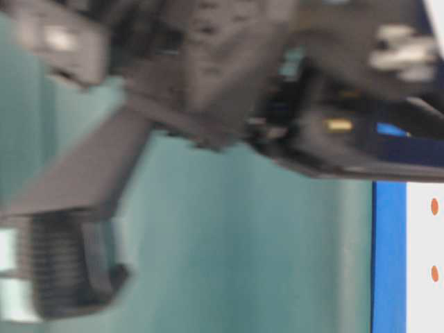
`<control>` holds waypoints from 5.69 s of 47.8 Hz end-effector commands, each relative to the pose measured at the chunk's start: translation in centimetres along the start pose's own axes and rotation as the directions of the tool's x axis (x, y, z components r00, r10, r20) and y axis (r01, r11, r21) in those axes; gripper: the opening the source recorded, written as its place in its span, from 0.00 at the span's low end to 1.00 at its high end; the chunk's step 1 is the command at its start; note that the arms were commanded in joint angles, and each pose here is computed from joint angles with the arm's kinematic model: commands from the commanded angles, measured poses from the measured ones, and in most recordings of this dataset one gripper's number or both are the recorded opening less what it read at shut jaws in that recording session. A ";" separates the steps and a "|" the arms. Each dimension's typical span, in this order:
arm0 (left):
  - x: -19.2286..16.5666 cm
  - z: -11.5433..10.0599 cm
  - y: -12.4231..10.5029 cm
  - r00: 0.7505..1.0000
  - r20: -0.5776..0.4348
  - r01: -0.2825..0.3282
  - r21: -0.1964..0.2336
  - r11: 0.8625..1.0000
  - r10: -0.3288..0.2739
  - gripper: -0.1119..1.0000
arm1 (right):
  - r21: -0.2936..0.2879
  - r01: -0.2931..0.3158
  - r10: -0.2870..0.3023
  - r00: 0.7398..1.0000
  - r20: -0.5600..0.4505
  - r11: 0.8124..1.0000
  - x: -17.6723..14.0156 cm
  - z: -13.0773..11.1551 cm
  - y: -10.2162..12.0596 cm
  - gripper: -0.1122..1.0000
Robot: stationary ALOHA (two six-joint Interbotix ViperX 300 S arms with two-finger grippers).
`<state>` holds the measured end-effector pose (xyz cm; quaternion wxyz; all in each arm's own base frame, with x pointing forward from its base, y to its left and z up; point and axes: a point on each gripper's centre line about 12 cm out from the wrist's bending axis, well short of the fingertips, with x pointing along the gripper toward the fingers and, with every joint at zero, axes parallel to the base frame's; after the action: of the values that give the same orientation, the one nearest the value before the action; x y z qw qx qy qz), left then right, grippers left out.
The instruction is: Touch the tip of the soldering iron to the mark.
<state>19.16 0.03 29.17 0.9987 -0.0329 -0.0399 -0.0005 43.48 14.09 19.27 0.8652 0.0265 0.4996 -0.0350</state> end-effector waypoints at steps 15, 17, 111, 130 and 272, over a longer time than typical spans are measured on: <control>0.1 0.4 0.0 1.000 0.012 0.000 0.002 1.000 0.000 0.10 | 0.014 -0.082 0.081 0.996 0.039 0.997 5.1 -1.3 0.5 0.16; 0.1 0.4 0.0 1.000 0.012 0.001 0.001 1.000 -0.001 0.10 | 0.015 -0.093 0.092 0.995 0.047 0.996 5.5 -1.4 0.7 0.16; 0.1 0.4 0.0 1.000 0.014 0.002 -0.015 1.000 -0.001 0.10 | 0.071 -0.026 0.019 0.995 0.102 0.997 -7.4 1.4 -2.1 0.90; 0.0 0.5 0.0 1.000 0.018 0.002 -0.015 1.000 -0.002 0.10 | 0.057 0.056 -0.062 0.992 0.110 0.997 -9.3 1.7 -4.2 0.89; -0.3 0.2 -0.2 1.000 0.015 0.009 -0.030 1.000 -0.009 0.10 | 0.165 0.027 -0.109 0.855 0.508 0.986 -19.6 -19.6 -18.4 0.85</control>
<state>18.72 -0.11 28.98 0.9979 -0.0484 -0.0420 -0.0051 15.00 -1.96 25.92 0.9598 0.0630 0.2508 -0.1094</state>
